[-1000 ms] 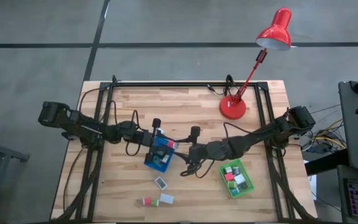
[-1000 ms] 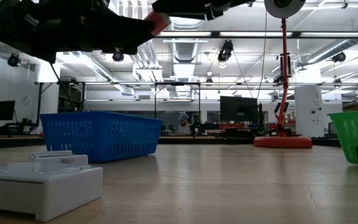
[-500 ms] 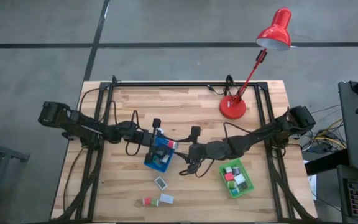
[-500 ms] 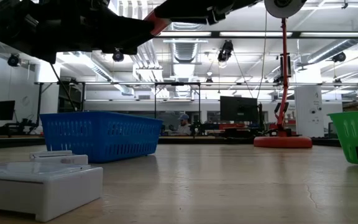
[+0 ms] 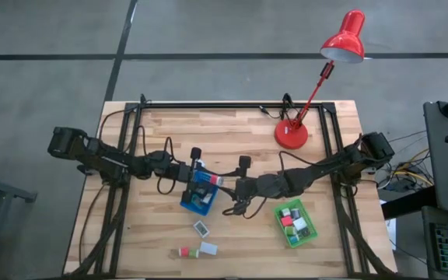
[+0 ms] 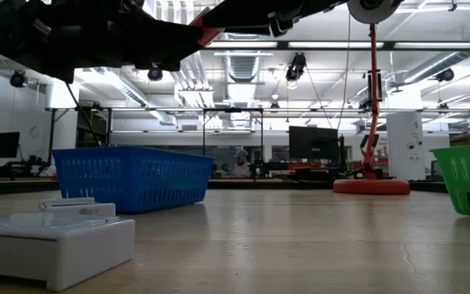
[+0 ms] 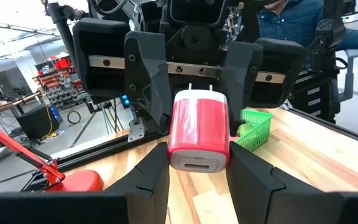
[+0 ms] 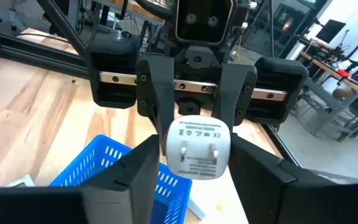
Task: Pick & Place Office items
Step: Put the top pink white charger adapter into the green bin
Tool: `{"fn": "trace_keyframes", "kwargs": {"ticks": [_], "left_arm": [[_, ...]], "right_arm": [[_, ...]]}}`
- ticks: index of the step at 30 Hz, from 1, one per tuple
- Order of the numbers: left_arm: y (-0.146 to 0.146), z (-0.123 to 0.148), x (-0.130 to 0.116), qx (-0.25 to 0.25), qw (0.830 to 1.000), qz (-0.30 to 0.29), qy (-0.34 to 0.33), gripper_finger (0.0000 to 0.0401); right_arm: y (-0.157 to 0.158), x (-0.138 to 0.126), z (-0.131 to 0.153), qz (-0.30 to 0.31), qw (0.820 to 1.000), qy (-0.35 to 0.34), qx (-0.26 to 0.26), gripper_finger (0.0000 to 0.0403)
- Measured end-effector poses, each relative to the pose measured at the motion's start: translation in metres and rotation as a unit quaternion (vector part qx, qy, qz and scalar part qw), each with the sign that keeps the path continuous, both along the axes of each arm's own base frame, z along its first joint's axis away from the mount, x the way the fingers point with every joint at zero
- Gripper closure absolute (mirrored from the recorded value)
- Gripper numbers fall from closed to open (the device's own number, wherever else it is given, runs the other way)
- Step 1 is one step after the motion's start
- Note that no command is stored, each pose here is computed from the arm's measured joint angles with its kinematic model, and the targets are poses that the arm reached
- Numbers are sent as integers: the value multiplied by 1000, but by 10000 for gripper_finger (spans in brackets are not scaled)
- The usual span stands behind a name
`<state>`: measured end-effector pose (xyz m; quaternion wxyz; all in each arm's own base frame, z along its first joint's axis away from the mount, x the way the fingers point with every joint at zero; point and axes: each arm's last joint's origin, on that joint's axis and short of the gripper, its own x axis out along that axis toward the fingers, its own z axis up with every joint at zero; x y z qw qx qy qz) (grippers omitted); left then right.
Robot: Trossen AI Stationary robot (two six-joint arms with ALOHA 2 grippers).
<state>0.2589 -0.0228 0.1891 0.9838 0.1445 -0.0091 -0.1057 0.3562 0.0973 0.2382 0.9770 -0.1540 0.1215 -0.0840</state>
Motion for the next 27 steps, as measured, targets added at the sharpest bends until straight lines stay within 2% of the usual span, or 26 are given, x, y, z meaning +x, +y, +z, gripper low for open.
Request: {"fn": "trace_keyframes", "kwargs": {"ticks": [5,27], "left_arm": [[0,0,0,0,1000,0,1,275],[0,0,0,2,1000,0,0,277]], "right_arm": [[0,0,0,-2,1000,-1,-1,280],[2,-1,0,-16,1000,4,-23,280]]}}
